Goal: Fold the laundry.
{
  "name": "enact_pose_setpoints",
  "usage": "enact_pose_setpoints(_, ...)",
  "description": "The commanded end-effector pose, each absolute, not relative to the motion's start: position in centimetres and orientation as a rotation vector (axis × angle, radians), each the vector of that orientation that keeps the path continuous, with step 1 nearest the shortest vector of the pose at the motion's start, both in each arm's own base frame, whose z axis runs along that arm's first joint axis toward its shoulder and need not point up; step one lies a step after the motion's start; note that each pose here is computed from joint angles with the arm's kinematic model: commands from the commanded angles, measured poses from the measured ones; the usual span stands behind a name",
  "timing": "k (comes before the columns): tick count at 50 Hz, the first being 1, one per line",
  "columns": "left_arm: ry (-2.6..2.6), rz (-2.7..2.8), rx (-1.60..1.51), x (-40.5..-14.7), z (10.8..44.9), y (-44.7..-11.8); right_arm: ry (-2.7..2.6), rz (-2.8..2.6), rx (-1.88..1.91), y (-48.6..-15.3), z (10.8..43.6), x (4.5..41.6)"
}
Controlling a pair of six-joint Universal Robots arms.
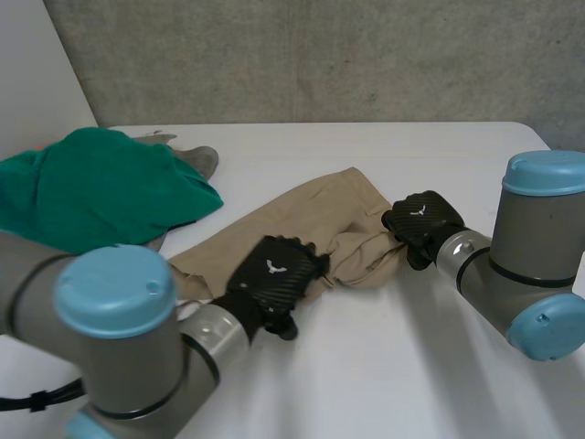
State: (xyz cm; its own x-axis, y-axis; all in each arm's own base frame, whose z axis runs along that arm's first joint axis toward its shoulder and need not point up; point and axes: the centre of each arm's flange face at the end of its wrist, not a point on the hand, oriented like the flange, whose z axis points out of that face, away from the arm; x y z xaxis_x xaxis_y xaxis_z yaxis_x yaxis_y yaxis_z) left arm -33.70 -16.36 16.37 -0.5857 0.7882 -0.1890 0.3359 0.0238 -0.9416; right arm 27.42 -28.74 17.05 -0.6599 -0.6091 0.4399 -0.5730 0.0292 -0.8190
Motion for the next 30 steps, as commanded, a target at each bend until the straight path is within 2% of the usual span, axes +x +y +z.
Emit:
enact_pose_setpoints(1, -1.949, 1.514, -1.235, -36.3, 13.5, -17.5, 2.226, -1.746, -1.287, -28.6, 17.1, 27.5)
enact_pose_setpoints(11, -2.152, 1.656, -1.217, -36.5, 12.5, -23.4, 2.206, -1.749, -1.293, -28.2, 17.5, 27.5)
enact_pose_setpoints(25, -2.119, 1.651, -1.346, -37.4, 10.1, -24.5, 2.213, -1.739, -1.293, -28.5, 17.2, 27.4)
enact_pose_setpoints(30, -2.034, 1.798, -1.414, -37.9, 10.8, -25.6, 2.222, -1.725, -1.294, -28.5, 17.0, 27.4)
